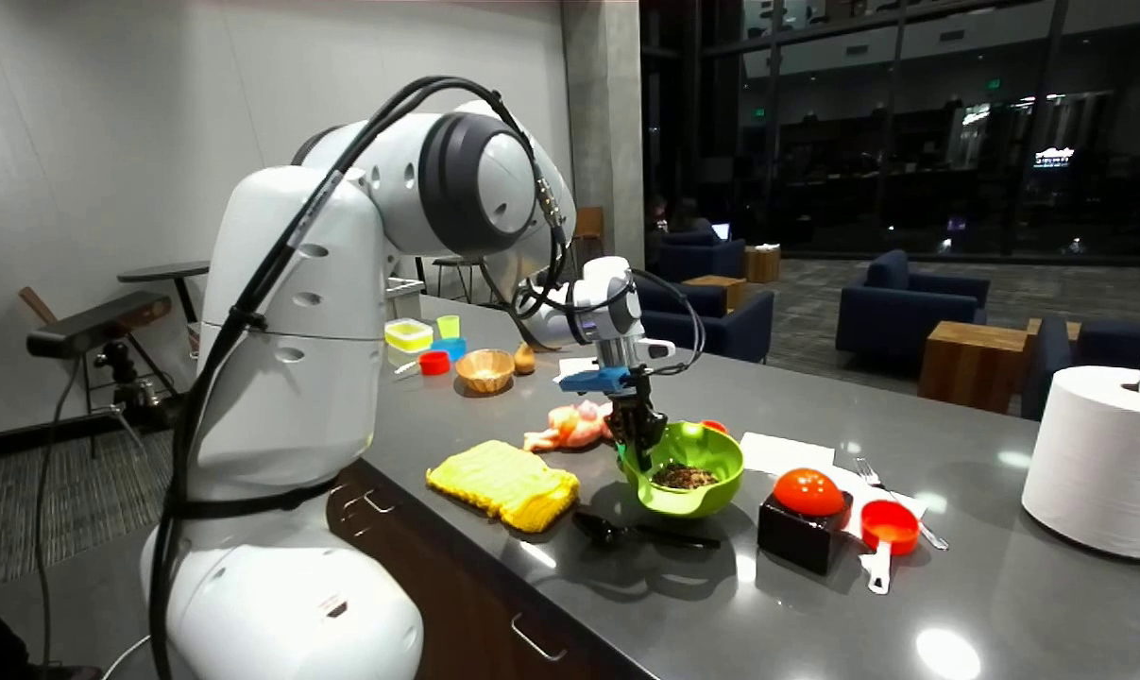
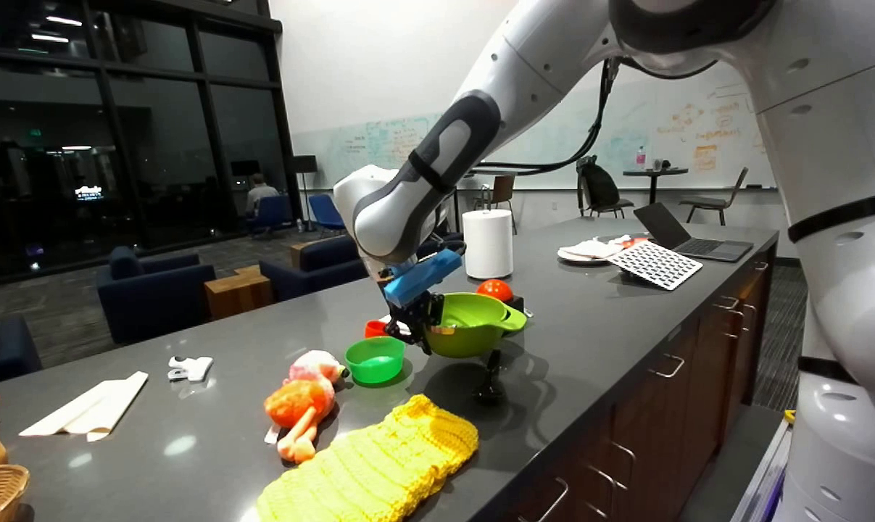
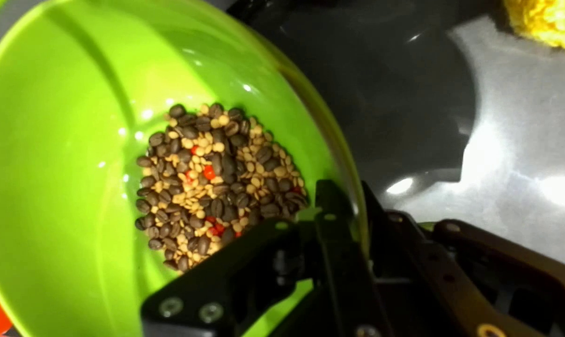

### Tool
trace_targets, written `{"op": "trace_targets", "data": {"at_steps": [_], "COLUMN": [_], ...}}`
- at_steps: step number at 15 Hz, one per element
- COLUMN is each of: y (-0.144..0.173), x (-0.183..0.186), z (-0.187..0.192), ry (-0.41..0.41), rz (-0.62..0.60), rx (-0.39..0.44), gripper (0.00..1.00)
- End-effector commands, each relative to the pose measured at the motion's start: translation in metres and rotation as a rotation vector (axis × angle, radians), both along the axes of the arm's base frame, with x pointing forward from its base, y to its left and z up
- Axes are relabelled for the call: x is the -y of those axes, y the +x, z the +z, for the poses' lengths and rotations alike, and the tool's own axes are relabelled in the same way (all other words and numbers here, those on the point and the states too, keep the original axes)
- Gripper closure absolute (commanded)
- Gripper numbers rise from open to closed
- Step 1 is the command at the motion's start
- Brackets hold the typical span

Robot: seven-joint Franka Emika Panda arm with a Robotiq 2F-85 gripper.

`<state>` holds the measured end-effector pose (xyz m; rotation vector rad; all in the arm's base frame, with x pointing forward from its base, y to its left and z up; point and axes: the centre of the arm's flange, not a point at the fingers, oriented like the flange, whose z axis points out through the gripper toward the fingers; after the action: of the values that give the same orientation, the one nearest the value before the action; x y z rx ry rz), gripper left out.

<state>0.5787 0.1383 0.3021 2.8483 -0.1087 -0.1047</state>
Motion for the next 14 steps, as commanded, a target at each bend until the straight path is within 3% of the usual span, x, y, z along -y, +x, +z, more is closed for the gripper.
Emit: {"op": "trace_targets", "data": {"at_steps": [1, 13, 14], "y": [0.017, 0.036, 0.036], "x": [0.009, 0.017, 0.017], "z": [-0.004, -0.024, -0.023], "ry": [0.013, 0.028, 0.028], "rz": [0.017, 0.044, 0.042], "rx": [-0.002, 0.003, 0.004], "gripper": [0.97, 0.97, 0.87]}}
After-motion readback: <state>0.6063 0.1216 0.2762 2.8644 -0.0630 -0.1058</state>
